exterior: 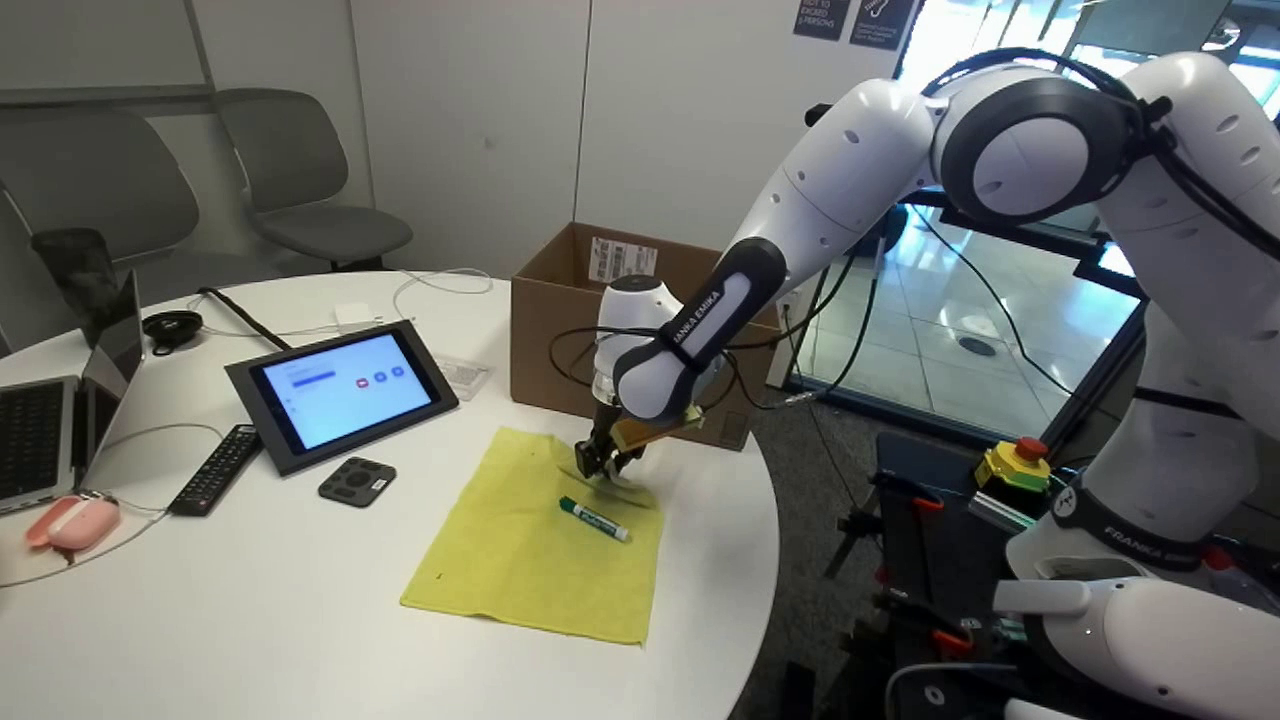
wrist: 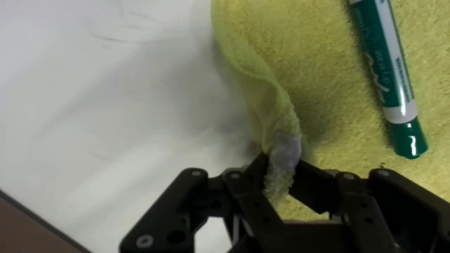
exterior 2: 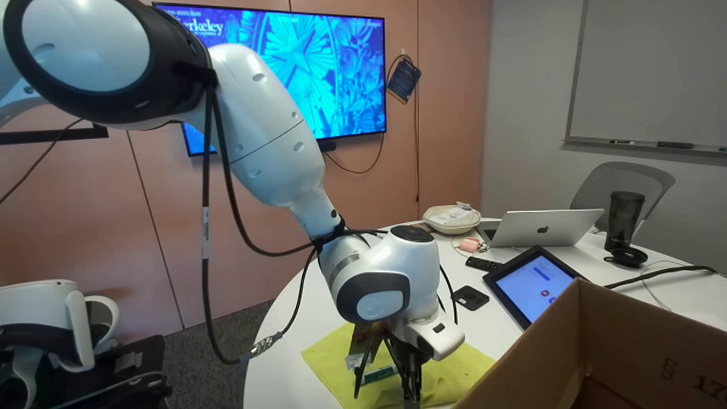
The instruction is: Put the marker on the towel, fold the towel, and then put the folded towel in the box
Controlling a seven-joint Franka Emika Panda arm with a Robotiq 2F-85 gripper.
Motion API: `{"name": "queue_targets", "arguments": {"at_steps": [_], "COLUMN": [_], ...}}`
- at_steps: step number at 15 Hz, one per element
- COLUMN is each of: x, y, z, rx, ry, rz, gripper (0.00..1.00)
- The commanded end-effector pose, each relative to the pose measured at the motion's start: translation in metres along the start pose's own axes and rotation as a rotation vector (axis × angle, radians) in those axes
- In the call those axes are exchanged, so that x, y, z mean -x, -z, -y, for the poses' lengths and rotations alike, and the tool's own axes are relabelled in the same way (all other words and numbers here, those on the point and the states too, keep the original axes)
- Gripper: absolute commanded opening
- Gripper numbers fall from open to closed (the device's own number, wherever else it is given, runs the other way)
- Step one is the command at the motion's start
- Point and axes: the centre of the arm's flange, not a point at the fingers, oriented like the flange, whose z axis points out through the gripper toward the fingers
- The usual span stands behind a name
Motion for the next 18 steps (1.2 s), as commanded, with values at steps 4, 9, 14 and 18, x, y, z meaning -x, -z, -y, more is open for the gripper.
{"name": "queue_targets", "arguments": {"at_steps": [4,9,14,18], "x": [0.011,0.029,0.057,0.083], "y": [0.037,0.055,0.068,0.065], "z": [0.031,0.057,0.084,0.108], "rx": [-0.025,-0.051,-0.104,-0.126], "ry": [0.116,0.226,0.403,0.554], "rz": [-0.004,0.015,0.065,0.121], "gripper": [0.07,0.07,0.06,0.06]}}
